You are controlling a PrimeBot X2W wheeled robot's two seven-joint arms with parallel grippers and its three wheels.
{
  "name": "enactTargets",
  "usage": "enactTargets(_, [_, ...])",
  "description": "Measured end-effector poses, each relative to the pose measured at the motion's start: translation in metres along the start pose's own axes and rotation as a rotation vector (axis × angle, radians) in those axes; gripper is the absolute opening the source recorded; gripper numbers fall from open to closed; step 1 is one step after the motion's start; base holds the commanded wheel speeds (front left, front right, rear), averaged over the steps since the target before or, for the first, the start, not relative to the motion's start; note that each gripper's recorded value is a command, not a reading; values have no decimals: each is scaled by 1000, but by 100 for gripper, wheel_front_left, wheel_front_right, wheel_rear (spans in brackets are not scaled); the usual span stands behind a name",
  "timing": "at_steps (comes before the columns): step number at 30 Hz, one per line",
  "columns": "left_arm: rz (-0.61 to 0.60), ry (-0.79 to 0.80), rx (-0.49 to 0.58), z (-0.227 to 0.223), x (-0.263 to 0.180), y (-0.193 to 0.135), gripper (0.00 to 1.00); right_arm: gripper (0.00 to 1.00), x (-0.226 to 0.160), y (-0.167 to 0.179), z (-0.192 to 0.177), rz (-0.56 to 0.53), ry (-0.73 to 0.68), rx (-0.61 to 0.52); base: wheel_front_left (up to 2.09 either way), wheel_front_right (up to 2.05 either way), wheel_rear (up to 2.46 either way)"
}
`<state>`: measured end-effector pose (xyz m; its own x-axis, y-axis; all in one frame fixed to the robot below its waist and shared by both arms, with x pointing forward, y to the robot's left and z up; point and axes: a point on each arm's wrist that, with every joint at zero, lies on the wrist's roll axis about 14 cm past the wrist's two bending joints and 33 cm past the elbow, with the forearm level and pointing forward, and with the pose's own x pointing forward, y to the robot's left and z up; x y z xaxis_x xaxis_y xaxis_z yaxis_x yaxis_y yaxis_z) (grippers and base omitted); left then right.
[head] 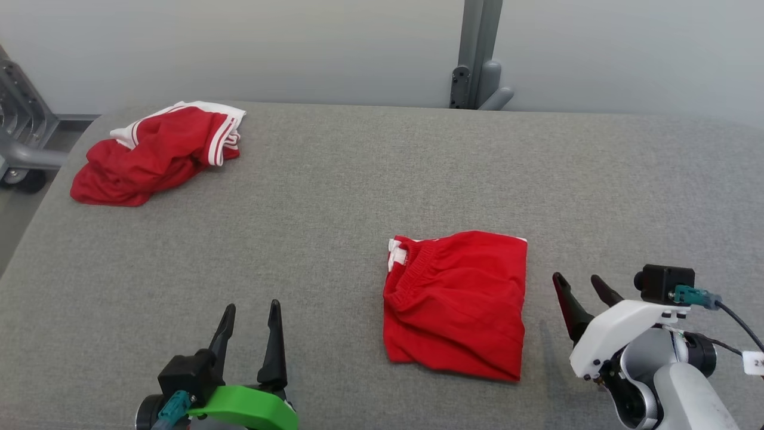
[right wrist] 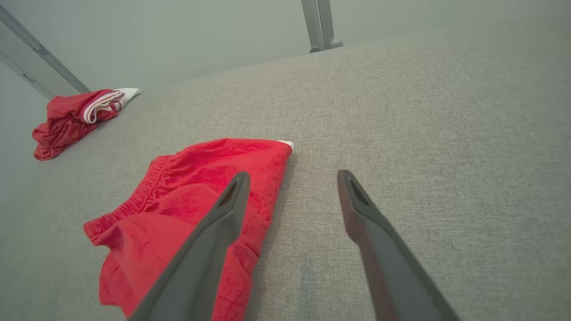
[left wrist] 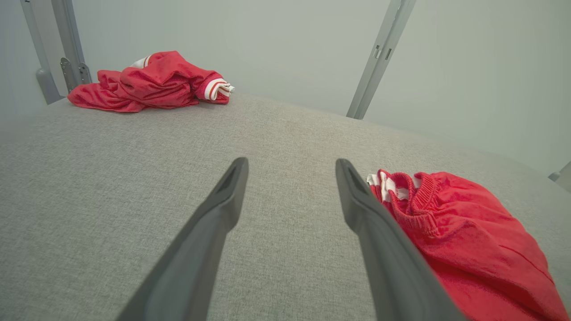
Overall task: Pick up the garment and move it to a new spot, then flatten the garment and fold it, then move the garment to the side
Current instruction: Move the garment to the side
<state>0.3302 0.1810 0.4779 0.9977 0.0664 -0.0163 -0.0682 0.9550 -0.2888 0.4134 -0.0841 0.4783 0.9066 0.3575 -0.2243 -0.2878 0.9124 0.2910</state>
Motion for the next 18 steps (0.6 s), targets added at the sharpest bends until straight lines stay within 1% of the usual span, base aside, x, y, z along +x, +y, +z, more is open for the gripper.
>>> enactTargets(9, [59, 12, -4, -2, 0, 16, 100, 100, 28, 10, -52, 68, 302, 131, 0, 0, 0])
enactTargets(14, [102, 17, -6, -3, -2, 27, 100, 100, 37, 20, -75, 98, 403, 185, 0, 0, 0])
enactTargets(18, [131, 28, -3, -6, -5, 35, 100, 100, 42, 24, -87, 114, 461, 178, 0, 0, 0])
